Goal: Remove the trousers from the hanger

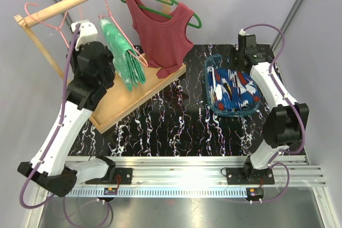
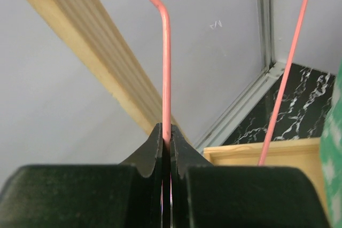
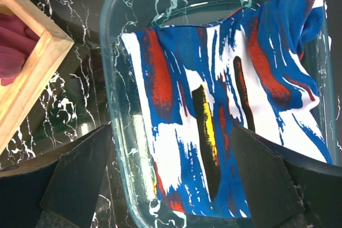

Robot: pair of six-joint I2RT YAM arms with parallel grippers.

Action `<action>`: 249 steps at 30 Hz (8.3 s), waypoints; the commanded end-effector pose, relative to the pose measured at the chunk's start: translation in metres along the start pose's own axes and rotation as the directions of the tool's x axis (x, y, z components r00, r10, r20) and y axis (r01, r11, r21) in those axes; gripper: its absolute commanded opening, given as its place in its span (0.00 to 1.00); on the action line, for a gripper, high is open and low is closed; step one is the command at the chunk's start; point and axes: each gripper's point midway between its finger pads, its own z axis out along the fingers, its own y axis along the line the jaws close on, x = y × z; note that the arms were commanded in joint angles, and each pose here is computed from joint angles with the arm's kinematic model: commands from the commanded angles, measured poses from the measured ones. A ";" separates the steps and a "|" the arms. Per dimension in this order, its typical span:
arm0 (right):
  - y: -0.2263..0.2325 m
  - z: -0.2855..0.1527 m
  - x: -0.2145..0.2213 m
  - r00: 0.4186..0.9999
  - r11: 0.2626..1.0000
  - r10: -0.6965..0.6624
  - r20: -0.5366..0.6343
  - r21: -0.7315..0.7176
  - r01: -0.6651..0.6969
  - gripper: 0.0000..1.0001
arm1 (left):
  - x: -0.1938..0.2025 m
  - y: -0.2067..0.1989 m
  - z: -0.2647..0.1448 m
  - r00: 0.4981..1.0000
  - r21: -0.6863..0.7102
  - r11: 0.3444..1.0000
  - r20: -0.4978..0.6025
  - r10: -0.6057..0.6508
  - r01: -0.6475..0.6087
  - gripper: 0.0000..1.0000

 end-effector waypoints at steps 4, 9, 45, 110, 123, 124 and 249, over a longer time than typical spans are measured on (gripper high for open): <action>0.020 -0.009 -0.020 0.998 0.998 -0.038 0.057 -0.046 0.040 1.00 | -0.010 -0.019 0.015 0.998 0.051 0.997 -0.021 -0.051 0.052 0.00; 0.021 -0.008 -0.018 0.997 0.998 -0.046 0.057 -0.042 0.048 0.99 | 0.011 -0.028 0.011 0.995 0.090 0.994 -0.082 -0.050 0.058 0.00; 0.040 -0.080 0.005 0.985 0.975 0.065 0.162 -0.219 -0.028 1.00 | -0.082 -0.050 -0.143 0.746 0.779 0.194 -0.450 -0.491 0.597 0.99; 0.054 -0.192 0.040 0.957 0.881 0.149 0.250 -0.473 -0.013 0.99 | -0.171 -0.114 -0.052 0.813 0.599 0.612 -0.119 -0.570 0.517 0.00; 0.060 -0.208 0.028 0.950 0.867 0.133 0.282 -0.498 0.027 0.99 | -0.205 -0.092 -0.055 0.774 0.641 0.585 -0.022 -0.632 0.497 0.00; 0.060 -0.209 0.027 0.948 0.867 0.133 0.288 -0.498 0.029 1.00 | -0.203 -0.093 -0.055 0.776 0.641 0.587 -0.022 -0.631 0.495 0.00; 0.325 -0.308 0.018 0.488 0.740 -0.035 0.872 -0.305 0.599 0.80 | -0.162 -0.040 -0.232 0.449 0.602 0.081 -0.492 -0.746 0.794 0.00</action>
